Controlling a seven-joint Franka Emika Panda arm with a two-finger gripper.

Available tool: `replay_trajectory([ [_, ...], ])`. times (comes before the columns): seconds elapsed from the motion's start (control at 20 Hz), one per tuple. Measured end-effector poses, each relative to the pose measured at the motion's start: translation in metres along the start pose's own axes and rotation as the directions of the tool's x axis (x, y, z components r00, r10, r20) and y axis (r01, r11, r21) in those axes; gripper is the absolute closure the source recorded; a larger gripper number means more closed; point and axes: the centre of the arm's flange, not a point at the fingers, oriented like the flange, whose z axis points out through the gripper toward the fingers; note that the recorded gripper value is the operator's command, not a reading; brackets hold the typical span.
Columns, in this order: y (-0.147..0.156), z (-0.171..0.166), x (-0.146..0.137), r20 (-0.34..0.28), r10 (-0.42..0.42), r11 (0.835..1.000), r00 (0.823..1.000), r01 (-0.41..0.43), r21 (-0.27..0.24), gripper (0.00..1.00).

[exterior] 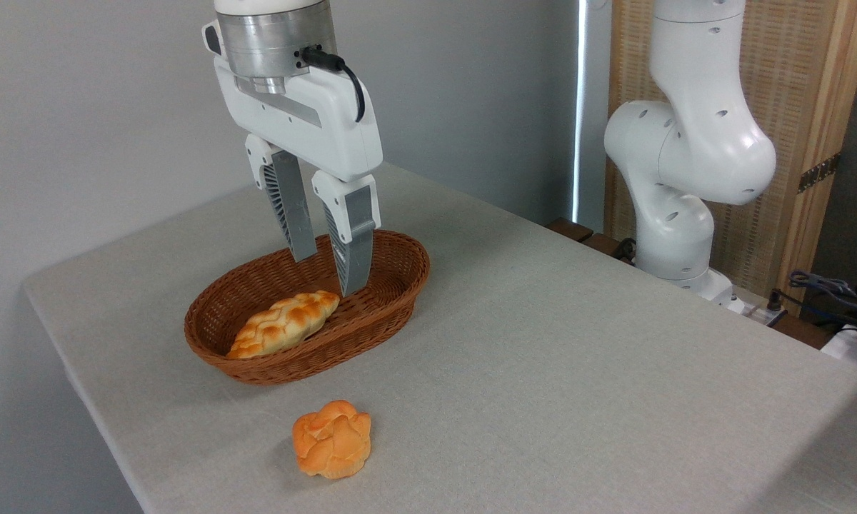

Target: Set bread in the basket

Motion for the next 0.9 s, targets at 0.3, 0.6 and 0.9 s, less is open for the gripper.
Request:
replay_trajectory([
  [0.3, -0.0012, 0.0007, -0.0008, 0.001, -0.003, 1.000, 1.000, 0.003, -0.001, 0.00],
  [0.6, -0.0017, 0.0011, -0.0010, 0.002, -0.003, 1.000, 1.000, 0.003, -0.001, 0.00],
  [0.9, -0.0054, 0.0022, 0.0016, -0.035, -0.005, 0.999, 0.999, 0.006, 0.032, 0.00],
])
